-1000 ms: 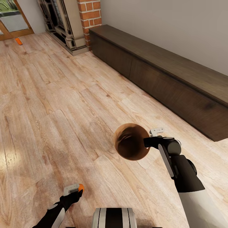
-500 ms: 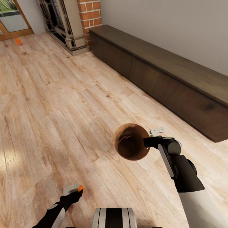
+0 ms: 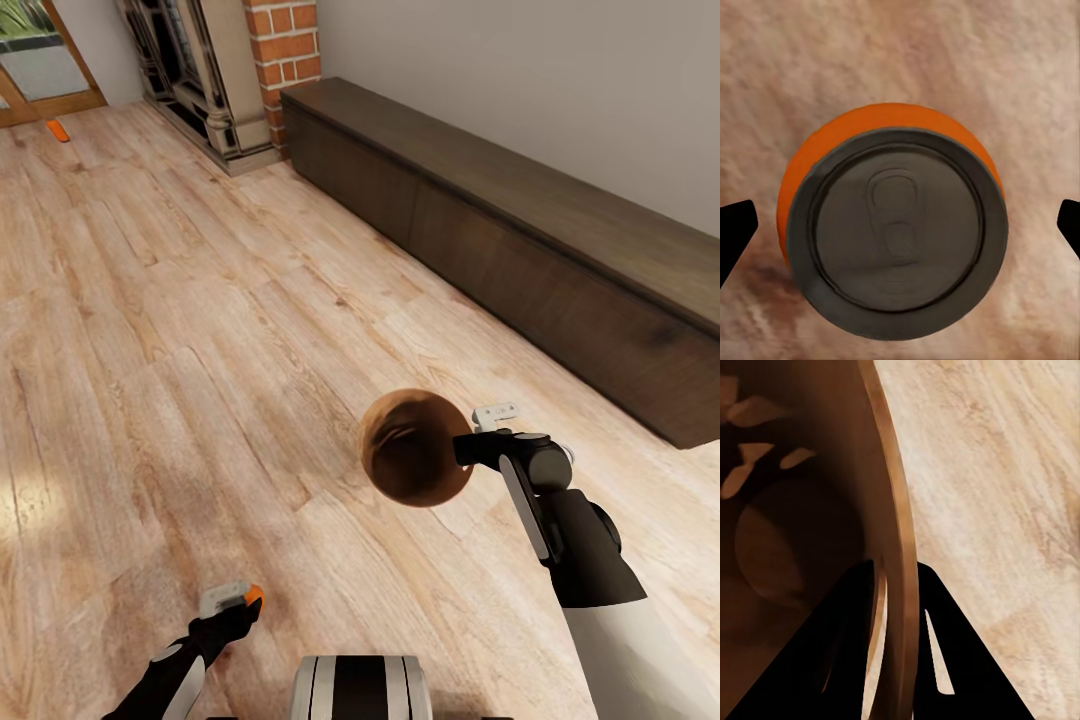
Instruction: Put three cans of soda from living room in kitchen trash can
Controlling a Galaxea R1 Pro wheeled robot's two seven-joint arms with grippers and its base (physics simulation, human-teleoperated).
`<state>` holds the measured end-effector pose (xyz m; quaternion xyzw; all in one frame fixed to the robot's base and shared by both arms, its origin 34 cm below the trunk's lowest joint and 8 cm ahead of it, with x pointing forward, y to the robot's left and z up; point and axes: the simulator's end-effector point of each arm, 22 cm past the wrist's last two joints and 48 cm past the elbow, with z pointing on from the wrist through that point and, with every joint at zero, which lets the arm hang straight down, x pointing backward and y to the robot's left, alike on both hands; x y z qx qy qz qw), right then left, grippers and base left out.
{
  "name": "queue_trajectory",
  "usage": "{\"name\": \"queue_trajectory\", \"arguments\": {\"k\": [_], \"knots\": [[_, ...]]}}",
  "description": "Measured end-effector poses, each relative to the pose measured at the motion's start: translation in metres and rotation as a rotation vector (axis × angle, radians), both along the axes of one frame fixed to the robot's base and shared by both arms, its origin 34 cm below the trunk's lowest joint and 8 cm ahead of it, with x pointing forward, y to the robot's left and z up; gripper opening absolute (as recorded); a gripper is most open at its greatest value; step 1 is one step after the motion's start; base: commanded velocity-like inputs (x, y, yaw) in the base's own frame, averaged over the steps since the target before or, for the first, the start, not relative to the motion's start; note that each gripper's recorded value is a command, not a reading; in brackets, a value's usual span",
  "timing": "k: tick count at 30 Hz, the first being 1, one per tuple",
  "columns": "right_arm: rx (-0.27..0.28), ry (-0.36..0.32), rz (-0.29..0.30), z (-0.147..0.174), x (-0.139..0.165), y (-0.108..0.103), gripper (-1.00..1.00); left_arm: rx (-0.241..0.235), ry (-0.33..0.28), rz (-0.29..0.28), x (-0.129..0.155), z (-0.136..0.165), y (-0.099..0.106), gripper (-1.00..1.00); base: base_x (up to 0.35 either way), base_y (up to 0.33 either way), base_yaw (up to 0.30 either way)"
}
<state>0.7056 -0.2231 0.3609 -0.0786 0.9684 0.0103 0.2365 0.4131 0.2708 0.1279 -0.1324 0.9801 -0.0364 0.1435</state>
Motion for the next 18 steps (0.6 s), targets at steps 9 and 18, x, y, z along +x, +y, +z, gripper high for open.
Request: {"name": "queue_trajectory", "arguments": {"k": [9,18], "knots": [[0.001,0.000,0.001,-0.0043,-0.0011,0.0007,-1.00,-0.001,0.000,0.000,-0.0012,-0.0045,-0.0002,1.00,0.000,0.000,0.000],[0.001,-0.001,0.002,-0.0043,-0.0011,0.0007,-1.00,0.000,0.000,0.001,-0.0014,-0.0046,-0.0002,-1.00,0.000,0.000,0.000]]}}
